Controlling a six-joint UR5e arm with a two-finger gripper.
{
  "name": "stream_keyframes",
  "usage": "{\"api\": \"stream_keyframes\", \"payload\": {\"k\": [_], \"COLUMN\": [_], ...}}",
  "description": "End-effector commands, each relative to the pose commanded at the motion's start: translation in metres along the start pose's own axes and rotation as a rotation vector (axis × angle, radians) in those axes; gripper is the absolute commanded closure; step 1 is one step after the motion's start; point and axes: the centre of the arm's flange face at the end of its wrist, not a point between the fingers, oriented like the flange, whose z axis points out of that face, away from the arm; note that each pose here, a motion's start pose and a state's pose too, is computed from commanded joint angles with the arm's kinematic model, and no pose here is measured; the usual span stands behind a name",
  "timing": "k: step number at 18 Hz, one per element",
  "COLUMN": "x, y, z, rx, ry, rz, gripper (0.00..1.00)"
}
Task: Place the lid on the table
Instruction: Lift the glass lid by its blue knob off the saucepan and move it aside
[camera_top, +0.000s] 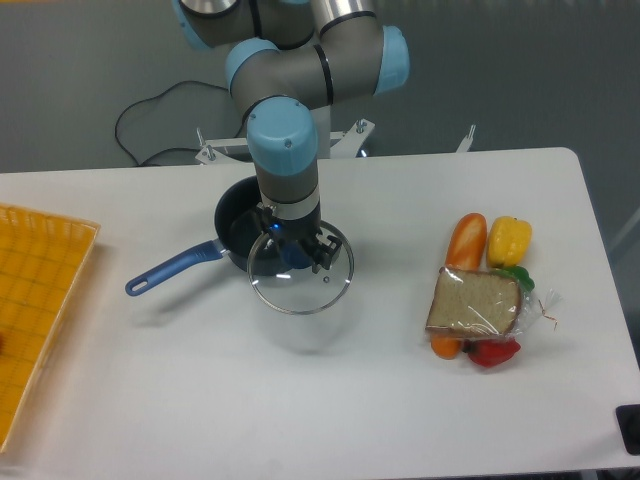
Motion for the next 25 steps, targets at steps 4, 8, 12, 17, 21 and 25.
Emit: {"api": "stream_keyframes", "payload": {"k": [4,8,12,17,21,25], "x": [-0.004,-0.012,-0.02,-0.024,-0.032,-0.033], "y": [-0.004,-0.01,-0.028,-0.046,-0.06,-0.075], "z": [0.0,0.001,0.001,0.009,0.018,0.028], "rx": [0.0,-0.002,-0.025,-0.025,-0.027,-0.023], "ry": [-0.002,0.0,0.024,0.022,0.024,0.023], "rz": [0.002,0.002,0.014,0.022,0.022,0.014], "gripper": [0.55,0.55,0.55,0.55,0.55,0.55]}}
